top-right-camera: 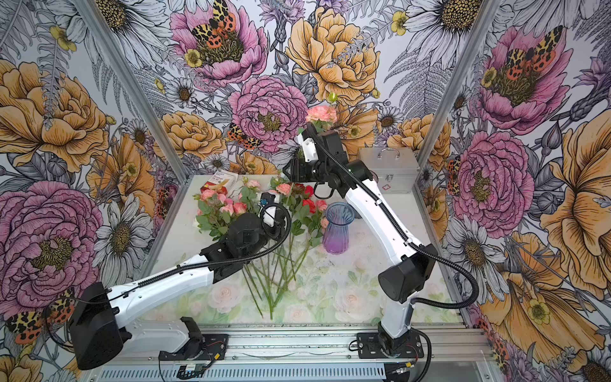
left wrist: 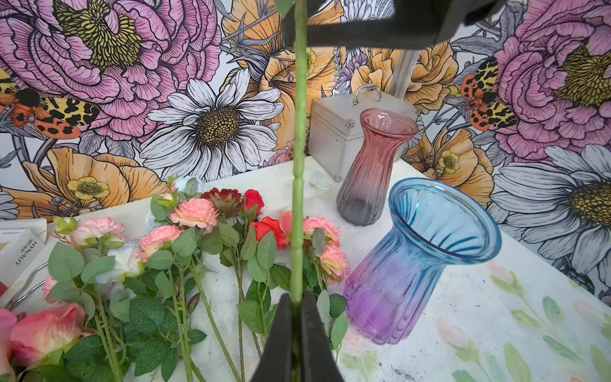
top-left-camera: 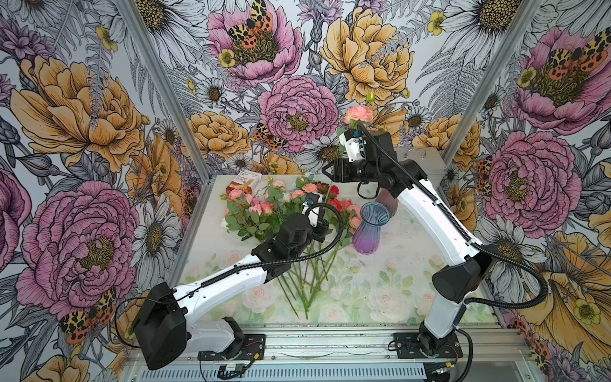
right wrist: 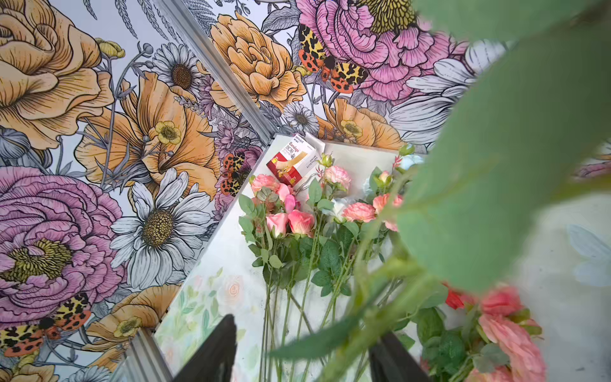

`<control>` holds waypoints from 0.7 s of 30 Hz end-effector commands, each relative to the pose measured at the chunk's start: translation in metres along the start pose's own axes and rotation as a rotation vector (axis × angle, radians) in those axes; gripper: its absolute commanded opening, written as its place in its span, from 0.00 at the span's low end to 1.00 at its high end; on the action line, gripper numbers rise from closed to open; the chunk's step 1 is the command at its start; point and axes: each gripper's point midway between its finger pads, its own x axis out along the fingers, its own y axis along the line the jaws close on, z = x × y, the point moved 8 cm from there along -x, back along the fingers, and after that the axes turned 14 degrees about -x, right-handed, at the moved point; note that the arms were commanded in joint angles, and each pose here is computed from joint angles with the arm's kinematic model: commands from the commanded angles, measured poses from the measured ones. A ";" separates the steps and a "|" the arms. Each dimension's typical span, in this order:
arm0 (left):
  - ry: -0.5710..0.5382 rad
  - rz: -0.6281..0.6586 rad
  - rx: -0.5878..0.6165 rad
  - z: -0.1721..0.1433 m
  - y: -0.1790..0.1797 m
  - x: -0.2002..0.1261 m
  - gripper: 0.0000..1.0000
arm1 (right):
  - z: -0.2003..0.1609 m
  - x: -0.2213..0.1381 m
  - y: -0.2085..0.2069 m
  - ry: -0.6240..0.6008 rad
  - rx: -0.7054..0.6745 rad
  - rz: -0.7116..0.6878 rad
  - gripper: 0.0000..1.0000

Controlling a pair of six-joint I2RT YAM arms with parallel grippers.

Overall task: Place the pink flowers into the vase
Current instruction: Place the flower in the vase.

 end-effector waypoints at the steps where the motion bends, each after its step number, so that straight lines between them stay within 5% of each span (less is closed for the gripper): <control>1: -0.049 -0.017 -0.023 0.007 -0.003 -0.010 0.00 | 0.011 -0.005 0.005 -0.045 -0.027 -0.007 0.48; 6: -0.053 0.000 -0.019 0.007 0.000 -0.011 0.00 | 0.007 -0.006 0.007 -0.037 -0.034 -0.025 0.06; 13: -0.042 -0.017 -0.023 0.006 -0.002 -0.009 0.03 | 0.006 -0.014 0.009 -0.044 -0.075 -0.064 0.00; 15: -0.043 -0.022 -0.023 0.007 -0.002 -0.009 0.38 | 0.007 -0.019 0.010 -0.055 -0.098 -0.083 0.00; 17: -0.048 -0.026 -0.027 0.008 -0.002 -0.012 0.85 | 0.011 -0.030 0.011 -0.077 -0.131 -0.127 0.00; 18: -0.054 -0.029 -0.030 0.010 -0.002 -0.014 0.98 | 0.013 -0.036 0.010 -0.089 -0.152 -0.155 0.00; 21: -0.066 -0.047 -0.031 0.014 -0.002 -0.022 0.99 | 0.019 -0.057 0.008 -0.127 -0.206 -0.243 0.00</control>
